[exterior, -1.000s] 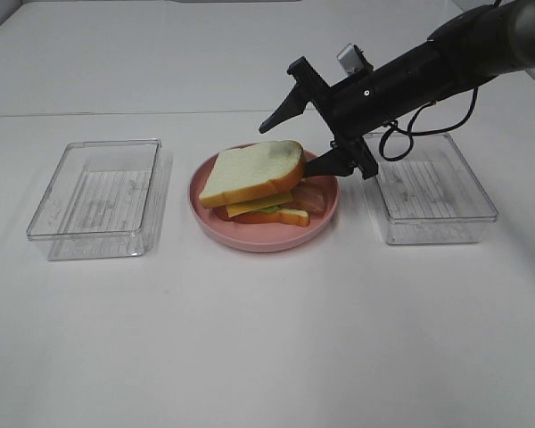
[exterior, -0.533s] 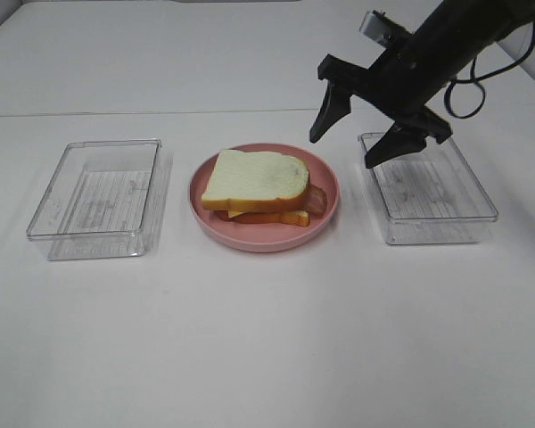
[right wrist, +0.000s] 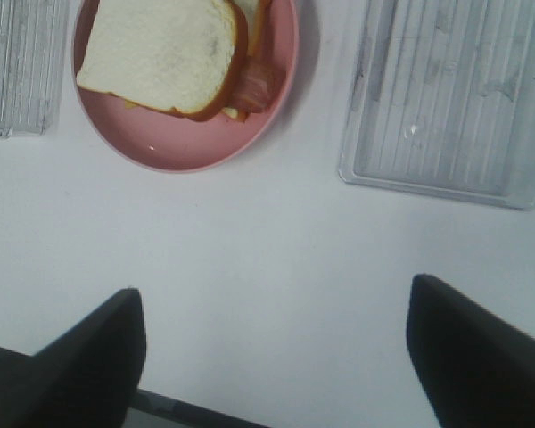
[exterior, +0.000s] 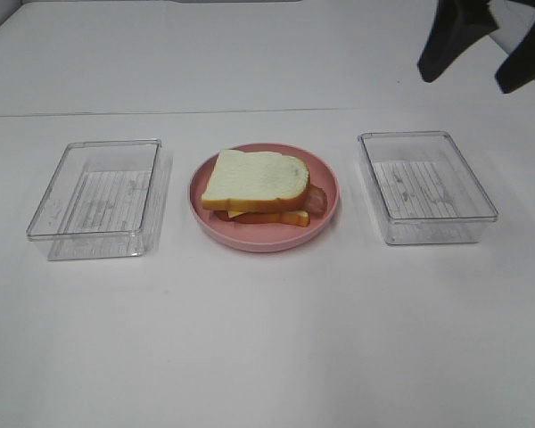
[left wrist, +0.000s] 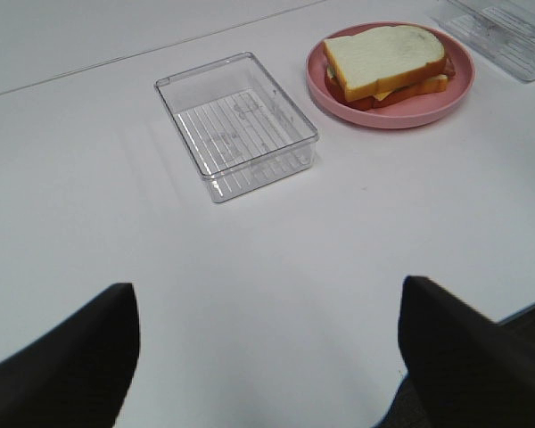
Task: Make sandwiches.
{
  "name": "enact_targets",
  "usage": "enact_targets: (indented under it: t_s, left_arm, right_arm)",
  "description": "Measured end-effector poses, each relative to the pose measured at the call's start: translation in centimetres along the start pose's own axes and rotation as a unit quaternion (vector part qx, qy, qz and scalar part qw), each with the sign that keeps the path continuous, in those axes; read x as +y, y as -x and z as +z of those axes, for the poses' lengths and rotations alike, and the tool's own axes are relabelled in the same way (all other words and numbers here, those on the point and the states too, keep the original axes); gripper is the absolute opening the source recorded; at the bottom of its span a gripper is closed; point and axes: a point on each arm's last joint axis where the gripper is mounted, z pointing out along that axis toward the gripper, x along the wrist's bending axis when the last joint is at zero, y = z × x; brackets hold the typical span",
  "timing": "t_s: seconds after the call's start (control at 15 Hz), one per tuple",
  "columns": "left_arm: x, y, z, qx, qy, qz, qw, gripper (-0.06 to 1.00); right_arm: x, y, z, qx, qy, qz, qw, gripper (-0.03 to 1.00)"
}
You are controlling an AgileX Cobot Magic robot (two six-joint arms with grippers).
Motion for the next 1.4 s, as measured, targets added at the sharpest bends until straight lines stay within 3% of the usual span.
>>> enact_targets:
  t_s: [0.07,0.47,0.67,0.93,1.13,1.4]
  left_arm:
    - [0.0,0.0,0.0,0.000,0.000,0.000,1.000,0.76]
    - [0.0,0.0,0.0,0.000,0.000,0.000,1.000,0.76]
    - [0.0,0.0,0.0,0.000,0.000,0.000,1.000,0.76]
    - [0.0,0.0,0.0,0.000,0.000,0.000,1.000,0.76]
    - [0.0,0.0,0.0,0.000,0.000,0.000,1.000,0.76]
    - [0.0,0.0,0.0,0.000,0.001,0.001,1.000,0.76]
  right_arm:
    - [-0.9,0.0,-0.9,-0.004,0.009,0.003,1.000,0.75]
    - [-14.4,1.0,-6.1,-0.051,0.076,0.003,0.996,0.75]
    - [-23.1,1.9,-5.6,-0.051,0.136,-0.001,0.989,0.75]
    - [-29.5,2.8,-4.0,-0.046,0.216,-0.028,0.975,0.75]
    - [-32.9,3.3,-2.9,-0.043,0.285,-0.048,0.956,0.75]
    - [-32.4,3.3,-2.9,-0.043,0.312,-0.051,0.948,0.75]
